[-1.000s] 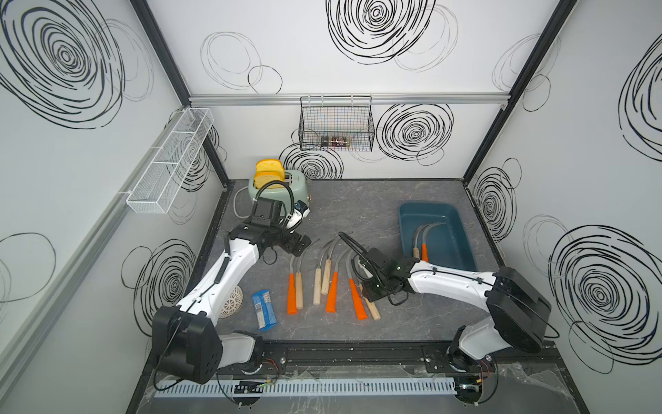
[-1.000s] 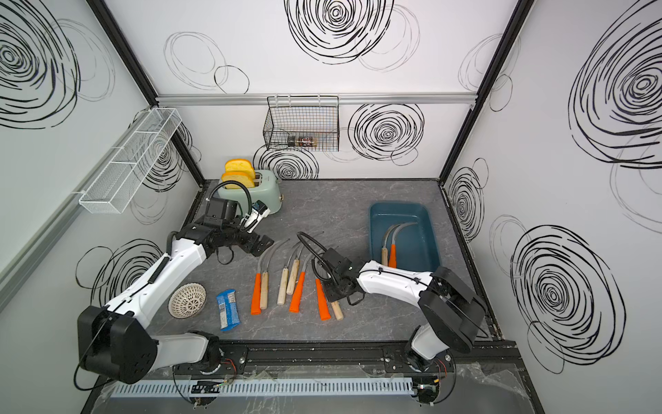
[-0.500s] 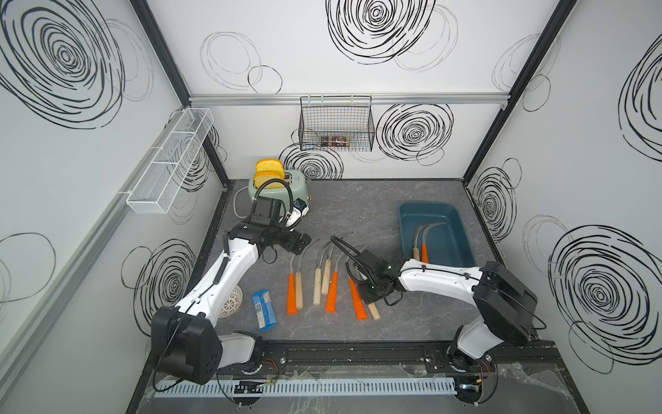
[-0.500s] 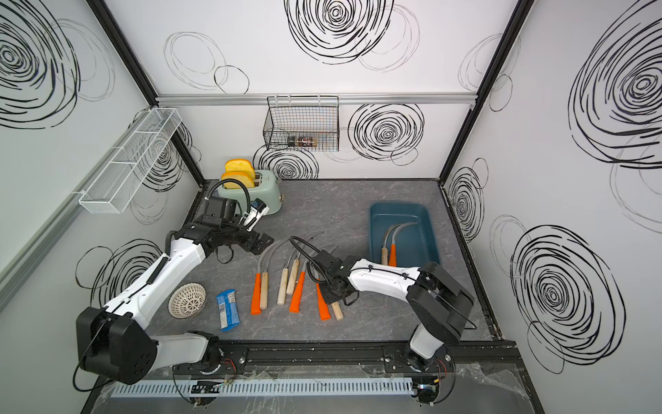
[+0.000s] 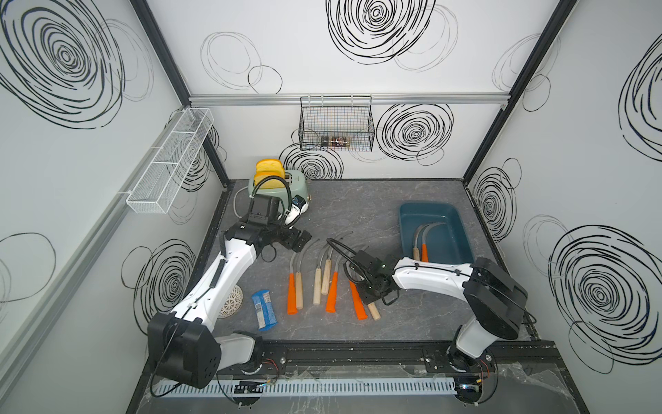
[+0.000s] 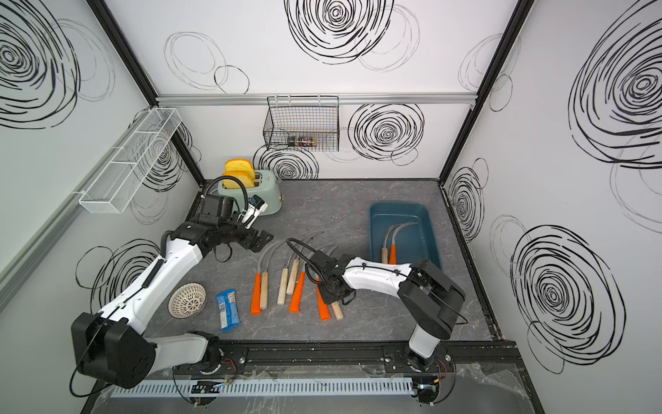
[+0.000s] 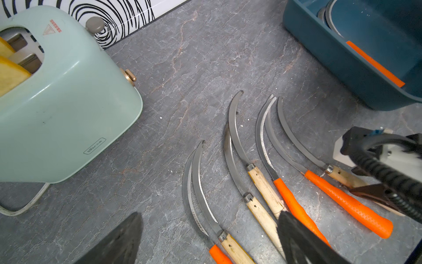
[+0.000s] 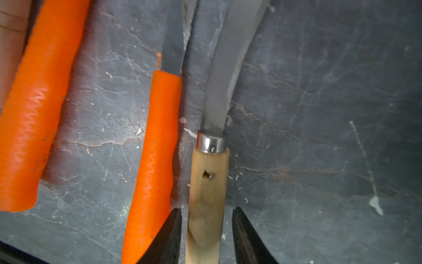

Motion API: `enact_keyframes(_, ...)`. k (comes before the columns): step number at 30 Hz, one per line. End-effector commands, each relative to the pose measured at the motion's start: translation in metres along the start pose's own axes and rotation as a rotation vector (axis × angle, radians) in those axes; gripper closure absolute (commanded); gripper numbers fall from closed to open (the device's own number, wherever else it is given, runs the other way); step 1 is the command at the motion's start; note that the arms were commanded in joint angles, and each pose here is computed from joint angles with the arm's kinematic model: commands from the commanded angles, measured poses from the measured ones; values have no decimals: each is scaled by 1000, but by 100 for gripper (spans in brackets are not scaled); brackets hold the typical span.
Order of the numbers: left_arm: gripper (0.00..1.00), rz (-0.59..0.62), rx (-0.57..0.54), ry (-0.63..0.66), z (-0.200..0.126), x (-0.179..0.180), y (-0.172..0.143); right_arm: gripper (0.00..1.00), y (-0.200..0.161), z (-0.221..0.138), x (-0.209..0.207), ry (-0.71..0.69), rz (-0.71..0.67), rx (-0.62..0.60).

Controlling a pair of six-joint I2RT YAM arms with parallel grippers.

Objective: Put small sickles into storage boxes
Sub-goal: Pick up the sickle at the center of the board.

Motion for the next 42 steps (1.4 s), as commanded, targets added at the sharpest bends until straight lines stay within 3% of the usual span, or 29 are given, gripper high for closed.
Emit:
enact_keyframes(1, 4, -2, -42, -7, -12, -2, 11, 60, -1, -4, -3, -36, 12, 12)
enact_keyframes(42, 4, 12, -37, 7, -13, 0, 7, 61, 2, 6, 2, -50, -5, 45)
Point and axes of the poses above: each gripper's point midway between its finger pads, its own z axis out along the fingers, its own x axis along the line the jaws close on, y = z × x, the point moved 3 cm from there along -z, back along the fingers, and after that the axes turned 5 degrees about -z, right-handed, at the moved point
